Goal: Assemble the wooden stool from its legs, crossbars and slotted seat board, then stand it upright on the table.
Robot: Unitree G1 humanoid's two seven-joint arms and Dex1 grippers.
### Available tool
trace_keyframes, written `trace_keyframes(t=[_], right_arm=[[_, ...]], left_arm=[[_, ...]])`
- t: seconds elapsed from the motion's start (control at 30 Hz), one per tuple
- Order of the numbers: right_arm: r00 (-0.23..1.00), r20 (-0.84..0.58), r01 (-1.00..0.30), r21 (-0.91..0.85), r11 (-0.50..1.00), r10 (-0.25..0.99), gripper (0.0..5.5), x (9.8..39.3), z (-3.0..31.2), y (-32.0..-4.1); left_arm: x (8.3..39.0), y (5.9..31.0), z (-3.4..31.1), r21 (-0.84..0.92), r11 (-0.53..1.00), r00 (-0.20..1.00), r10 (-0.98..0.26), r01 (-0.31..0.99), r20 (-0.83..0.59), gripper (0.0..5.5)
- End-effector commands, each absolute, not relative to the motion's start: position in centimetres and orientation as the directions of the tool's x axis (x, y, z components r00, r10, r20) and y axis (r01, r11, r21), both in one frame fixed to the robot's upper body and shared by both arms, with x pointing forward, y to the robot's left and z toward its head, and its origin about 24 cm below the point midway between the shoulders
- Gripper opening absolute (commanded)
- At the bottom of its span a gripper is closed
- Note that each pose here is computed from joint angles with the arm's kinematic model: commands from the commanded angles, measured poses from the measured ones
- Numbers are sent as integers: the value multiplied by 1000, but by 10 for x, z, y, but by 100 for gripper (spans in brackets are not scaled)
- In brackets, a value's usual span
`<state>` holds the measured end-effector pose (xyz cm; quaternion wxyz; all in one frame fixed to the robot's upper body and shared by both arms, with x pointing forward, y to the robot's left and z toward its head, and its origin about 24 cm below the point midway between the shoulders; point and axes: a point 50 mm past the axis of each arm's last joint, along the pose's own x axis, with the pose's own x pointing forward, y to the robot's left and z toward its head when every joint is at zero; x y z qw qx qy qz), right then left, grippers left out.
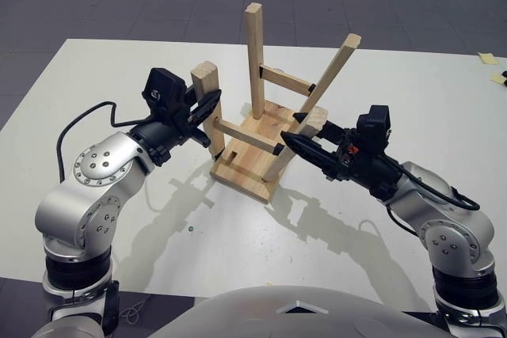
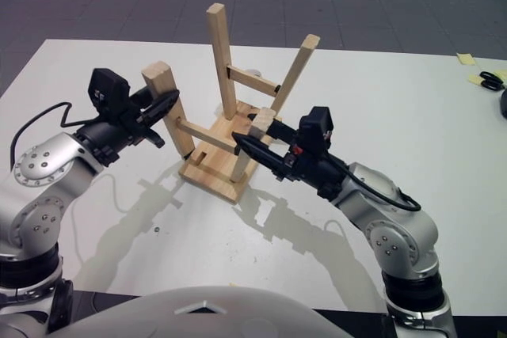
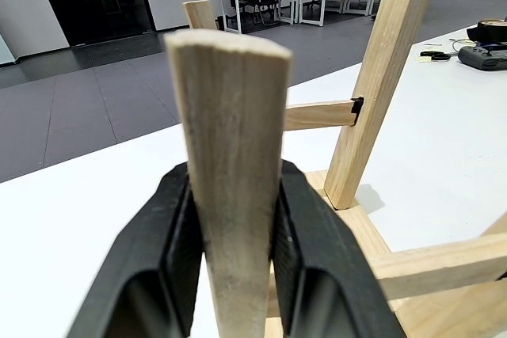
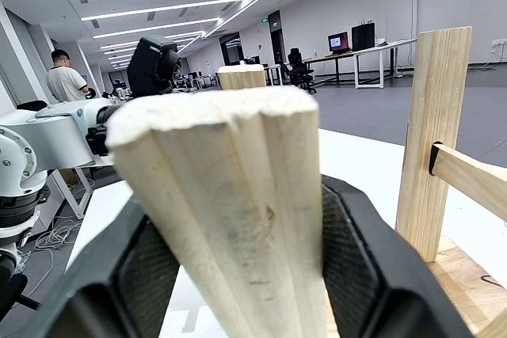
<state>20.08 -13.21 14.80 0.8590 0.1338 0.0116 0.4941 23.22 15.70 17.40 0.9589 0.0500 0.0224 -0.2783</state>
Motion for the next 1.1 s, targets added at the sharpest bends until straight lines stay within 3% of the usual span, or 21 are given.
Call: trace_keyframes(t=[0.03,0.27,0.57,0.8,1.1], right_arm=[[515,-56,-790,356,499,856,237,197,115,-132],[524,-53,-787,352,507,850,236,196,115,-132],[531,-52,-787,342,514,846,235,198,116,-133],[564,-46,-768,338,544,824,232,203,116,-136],[572,-48,-760,344,551,819,231,201,115,-137]], left_arm=[[223,145,164,46,790,789,-603,611,-123,101],[224,157,168,74,789,790,-600,610,-124,101],[229,145,170,47,789,790,-608,612,-80,101],[234,121,183,68,759,761,-649,647,-3,101],[230,120,191,147,775,779,-626,615,42,101]])
